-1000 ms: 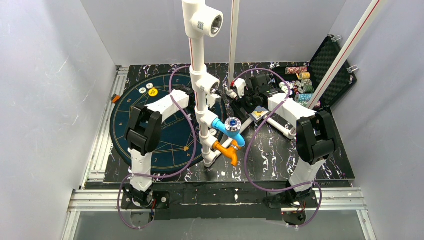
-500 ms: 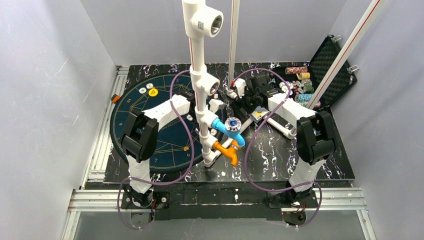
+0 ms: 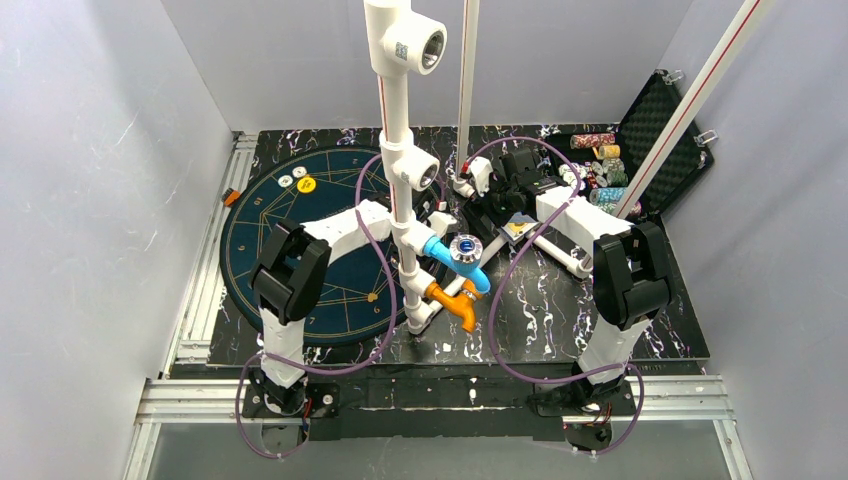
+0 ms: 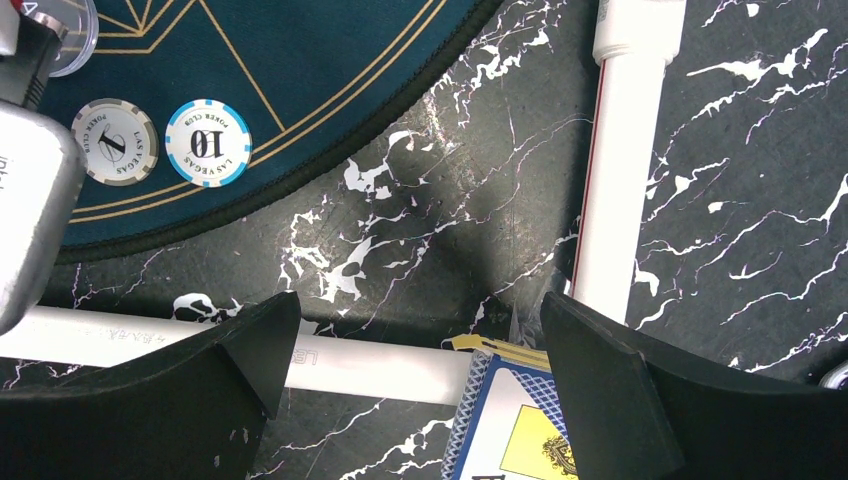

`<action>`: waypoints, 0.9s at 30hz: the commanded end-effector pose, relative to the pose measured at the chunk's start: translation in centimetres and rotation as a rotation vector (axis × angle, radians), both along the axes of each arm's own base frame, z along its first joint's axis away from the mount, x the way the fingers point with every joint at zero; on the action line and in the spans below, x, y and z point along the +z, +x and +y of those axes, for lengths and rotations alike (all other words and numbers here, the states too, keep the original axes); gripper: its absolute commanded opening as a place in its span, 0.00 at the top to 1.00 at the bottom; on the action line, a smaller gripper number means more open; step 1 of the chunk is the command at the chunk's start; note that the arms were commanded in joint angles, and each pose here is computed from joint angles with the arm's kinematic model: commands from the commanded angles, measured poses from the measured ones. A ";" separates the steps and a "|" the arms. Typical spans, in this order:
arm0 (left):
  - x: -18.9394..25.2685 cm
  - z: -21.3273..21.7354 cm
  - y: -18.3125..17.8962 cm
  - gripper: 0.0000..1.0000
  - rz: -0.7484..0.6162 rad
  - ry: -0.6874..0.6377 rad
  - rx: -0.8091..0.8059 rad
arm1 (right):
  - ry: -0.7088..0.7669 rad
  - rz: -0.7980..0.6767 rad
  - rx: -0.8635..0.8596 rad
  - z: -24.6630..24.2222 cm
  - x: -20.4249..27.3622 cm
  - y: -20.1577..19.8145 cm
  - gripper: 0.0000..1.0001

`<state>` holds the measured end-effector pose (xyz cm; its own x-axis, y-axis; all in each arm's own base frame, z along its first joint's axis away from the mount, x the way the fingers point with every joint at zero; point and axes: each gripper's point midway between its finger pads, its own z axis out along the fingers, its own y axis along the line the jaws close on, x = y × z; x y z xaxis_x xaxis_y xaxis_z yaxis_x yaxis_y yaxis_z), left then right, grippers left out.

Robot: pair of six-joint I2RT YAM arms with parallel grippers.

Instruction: Distribute texas hold em gaming equipment

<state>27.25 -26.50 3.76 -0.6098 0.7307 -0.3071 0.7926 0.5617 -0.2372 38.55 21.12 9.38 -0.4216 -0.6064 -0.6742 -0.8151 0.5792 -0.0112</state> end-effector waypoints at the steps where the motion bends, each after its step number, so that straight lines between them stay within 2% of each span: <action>1: -0.4 0.1 -0.4 0.61 -0.006 0.023 -0.009 | 0.011 -0.051 0.008 -0.1 1.5 0.2 0.00; 9: 1.0 0.1 0.1 0.38 -0.045 0.024 -0.013 | 0.013 -0.051 0.009 0.0 1.6 0.1 0.00; 15: 4.7 0.9 0.4 0.33 -0.102 -0.001 -0.005 | 0.016 -0.052 0.013 0.0 1.7 0.1 0.00; 21: 6.3 5.6 5.2 0.25 -0.173 0.006 0.133 | 0.021 -0.045 0.023 0.1 1.7 -0.1 0.00; 27: 5.8 9.4 10.1 0.16 -0.225 0.037 0.245 | 0.022 -0.055 0.023 0.1 1.9 -0.1 0.00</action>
<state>34.94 -19.08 8.77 -0.6912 0.5941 -0.4115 0.6852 0.7197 -0.1119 38.56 21.10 9.45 -0.4117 -0.6119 -0.6754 -0.8200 0.5721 -0.0185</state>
